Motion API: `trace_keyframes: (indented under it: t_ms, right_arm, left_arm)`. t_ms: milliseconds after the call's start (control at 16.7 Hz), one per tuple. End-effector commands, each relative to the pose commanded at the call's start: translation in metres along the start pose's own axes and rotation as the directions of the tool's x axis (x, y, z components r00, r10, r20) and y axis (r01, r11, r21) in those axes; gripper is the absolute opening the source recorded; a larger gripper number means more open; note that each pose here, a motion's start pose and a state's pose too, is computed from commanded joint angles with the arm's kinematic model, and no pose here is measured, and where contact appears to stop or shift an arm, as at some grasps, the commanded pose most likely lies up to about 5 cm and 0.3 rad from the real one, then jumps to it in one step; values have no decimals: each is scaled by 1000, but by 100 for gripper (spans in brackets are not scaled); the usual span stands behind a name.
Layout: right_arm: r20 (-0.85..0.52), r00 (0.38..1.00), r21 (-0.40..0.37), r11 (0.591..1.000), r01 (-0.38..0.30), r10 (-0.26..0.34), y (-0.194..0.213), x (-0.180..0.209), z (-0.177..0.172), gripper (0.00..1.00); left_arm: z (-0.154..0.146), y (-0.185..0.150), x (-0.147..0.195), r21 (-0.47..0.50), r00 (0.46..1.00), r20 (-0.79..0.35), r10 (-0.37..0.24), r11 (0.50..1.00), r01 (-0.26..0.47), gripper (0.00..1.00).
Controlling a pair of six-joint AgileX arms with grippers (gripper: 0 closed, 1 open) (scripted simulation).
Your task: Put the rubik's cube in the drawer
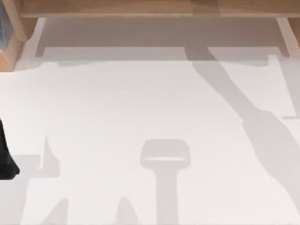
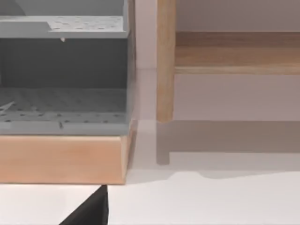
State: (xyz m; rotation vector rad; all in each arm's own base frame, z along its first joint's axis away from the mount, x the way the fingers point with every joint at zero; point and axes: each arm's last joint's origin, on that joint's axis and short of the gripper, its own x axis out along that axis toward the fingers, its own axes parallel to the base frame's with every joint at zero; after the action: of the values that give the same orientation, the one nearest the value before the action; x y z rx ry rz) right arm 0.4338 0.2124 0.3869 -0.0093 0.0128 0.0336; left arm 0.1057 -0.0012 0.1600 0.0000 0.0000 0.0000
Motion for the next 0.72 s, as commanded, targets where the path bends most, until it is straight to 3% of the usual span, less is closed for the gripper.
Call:
trace_keyframes:
  t_ms: [180,480,720]
  right_arm:
    - [14,999,12,999,40,-40,-8,-5,12,0]
    - [20,999,13,999,39,-39,-11,-4,14,0]
    - [76,990,-5,993,118,-117,-78,-2,56,0]
  left_arm:
    - [0,0,0,0,1000,0,0,1000,0,100]
    - [0,0,0,0,1000,0,0,1000,0,100]
    - [0,0,0,0,1000,0,0,1000,0,100]
